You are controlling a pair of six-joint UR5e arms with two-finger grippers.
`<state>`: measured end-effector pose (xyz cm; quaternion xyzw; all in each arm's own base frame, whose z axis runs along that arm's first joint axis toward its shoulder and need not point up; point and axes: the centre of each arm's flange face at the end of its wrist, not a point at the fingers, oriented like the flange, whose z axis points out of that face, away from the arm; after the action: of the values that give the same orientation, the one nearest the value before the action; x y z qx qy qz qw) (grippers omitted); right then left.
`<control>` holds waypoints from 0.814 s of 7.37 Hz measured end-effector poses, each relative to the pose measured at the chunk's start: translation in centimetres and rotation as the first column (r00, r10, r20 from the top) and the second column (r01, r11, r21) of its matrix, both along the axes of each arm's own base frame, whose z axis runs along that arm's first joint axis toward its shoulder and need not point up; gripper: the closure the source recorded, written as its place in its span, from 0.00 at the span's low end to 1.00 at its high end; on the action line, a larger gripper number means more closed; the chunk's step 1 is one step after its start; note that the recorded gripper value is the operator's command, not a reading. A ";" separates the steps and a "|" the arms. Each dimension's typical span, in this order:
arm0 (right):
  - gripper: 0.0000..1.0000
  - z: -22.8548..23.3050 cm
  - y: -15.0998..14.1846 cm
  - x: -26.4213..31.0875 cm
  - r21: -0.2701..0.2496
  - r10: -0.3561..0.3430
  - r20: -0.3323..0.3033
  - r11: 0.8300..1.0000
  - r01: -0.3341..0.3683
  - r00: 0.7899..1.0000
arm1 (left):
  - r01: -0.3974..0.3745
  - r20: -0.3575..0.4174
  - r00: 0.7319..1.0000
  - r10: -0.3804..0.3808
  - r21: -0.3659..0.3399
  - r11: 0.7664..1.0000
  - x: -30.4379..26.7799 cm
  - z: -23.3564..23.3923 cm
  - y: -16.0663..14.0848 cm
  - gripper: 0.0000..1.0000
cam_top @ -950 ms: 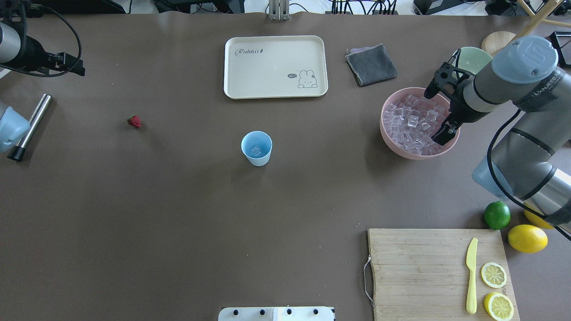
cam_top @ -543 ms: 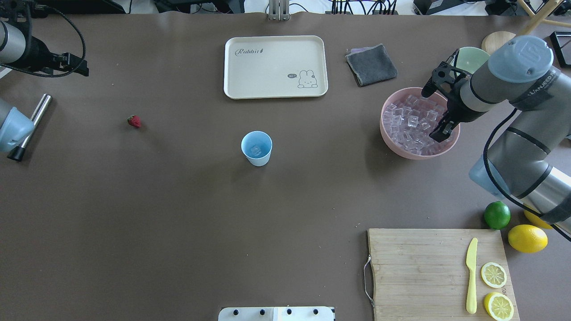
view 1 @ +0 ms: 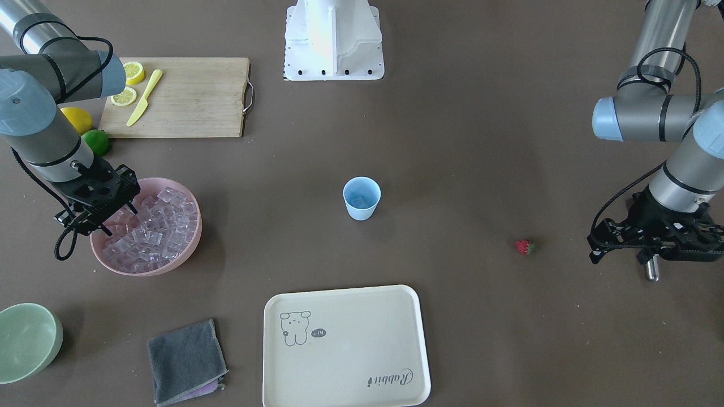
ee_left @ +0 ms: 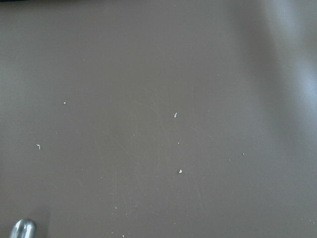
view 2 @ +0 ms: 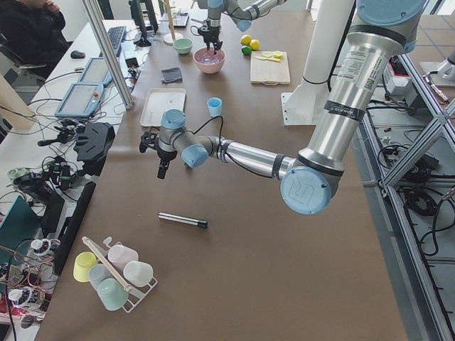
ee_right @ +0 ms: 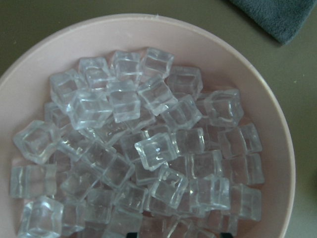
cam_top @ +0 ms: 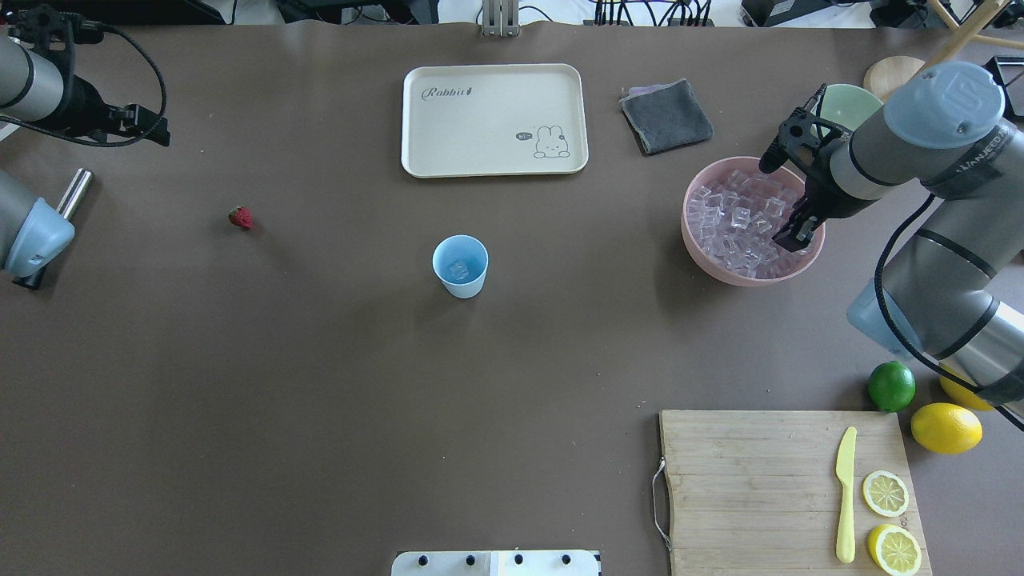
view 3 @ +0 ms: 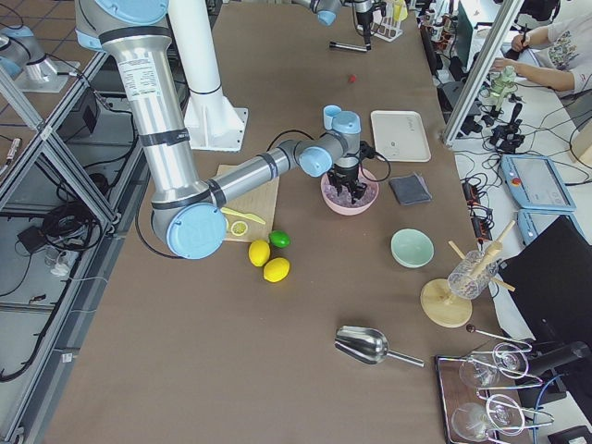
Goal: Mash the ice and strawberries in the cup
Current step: 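Lower the right gripper into the ice and grasp a third cube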
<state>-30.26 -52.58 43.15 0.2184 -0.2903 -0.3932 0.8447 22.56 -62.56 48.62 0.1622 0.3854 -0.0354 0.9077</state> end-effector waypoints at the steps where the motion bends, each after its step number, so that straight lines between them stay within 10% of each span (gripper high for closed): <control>1: 0.32 0.1 0.1 0.1 0.004 0.000 -0.004 1.000 0.000 1.000 | -0.001 0.001 1.000 0.001 -0.001 1.000 0.0 0.1 0.0 0.02; 6: 0.21 0.5 1.0 -0.5 0.007 -0.006 -0.017 1.000 0.006 1.000 | 0.000 -0.002 1.000 0.000 0.002 1.000 0.3 -0.4 -0.4 0.02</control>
<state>-30.73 -51.60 43.63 0.2173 -0.2825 -0.3987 0.8450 22.82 -62.94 48.23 0.1630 0.3863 -0.0354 0.9072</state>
